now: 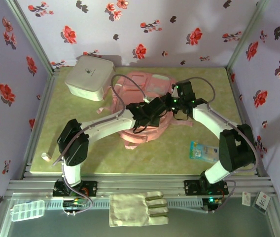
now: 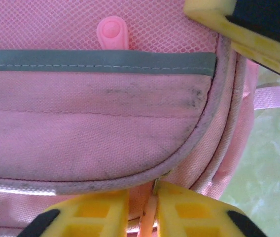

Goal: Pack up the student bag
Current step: Unzip the student bag at the center of the table, then pick up the loose stationery from the middle-right of the table.

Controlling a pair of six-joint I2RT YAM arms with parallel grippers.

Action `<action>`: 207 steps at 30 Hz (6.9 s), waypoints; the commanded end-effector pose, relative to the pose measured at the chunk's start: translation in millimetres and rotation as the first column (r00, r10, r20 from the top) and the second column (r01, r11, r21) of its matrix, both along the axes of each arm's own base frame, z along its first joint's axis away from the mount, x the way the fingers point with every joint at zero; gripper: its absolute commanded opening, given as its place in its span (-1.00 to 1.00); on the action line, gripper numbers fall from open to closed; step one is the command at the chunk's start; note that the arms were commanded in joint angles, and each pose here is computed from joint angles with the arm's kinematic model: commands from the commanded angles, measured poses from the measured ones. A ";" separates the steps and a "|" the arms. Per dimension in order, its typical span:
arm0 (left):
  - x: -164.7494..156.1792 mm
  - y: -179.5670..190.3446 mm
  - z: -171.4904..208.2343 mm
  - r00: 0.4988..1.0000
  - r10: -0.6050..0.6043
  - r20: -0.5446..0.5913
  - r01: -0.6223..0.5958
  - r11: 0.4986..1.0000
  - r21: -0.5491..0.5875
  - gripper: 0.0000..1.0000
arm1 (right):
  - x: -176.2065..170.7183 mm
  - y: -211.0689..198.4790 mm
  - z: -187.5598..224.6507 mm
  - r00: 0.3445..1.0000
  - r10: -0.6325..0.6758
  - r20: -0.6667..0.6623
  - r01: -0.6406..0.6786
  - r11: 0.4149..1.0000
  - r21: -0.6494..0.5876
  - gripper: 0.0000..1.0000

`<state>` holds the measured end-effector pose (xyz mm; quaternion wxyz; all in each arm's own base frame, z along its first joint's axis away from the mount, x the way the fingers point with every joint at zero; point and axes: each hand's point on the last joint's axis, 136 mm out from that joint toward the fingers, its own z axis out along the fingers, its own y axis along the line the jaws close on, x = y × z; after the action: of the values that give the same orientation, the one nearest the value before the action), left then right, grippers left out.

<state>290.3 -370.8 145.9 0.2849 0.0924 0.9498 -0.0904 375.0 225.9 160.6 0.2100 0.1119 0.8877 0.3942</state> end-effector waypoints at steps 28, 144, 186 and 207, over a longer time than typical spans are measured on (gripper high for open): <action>11.1 76.0 35.7 0.976 -0.207 0.065 0.215 0.966 -0.142 -1.00 | 19.3 -64.5 19.9 0.971 -0.214 0.106 0.219 0.975 -0.033 -0.26; 66.4 191.5 61.4 0.991 0.047 0.126 -0.024 0.983 -0.182 0.86 | -94.1 -337.0 -119.2 0.688 -0.712 -0.143 0.385 0.525 -0.759 0.99; 56.5 188.0 74.1 0.991 -0.056 0.121 0.072 0.988 -0.134 0.99 | -100.9 -335.4 -158.7 0.653 -0.710 -0.265 0.345 0.590 -0.730 0.23; 26.6 39.1 24.9 0.648 -0.761 -0.031 0.738 0.617 0.272 0.67 | -74.0 -295.9 -90.9 0.764 -0.630 -0.143 0.477 0.700 -0.532 -0.15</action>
<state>321.7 -329.7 182.9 0.2739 0.4411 0.8471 -0.1133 303.6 -87.4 64.1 0.1961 0.3909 0.8988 0.0296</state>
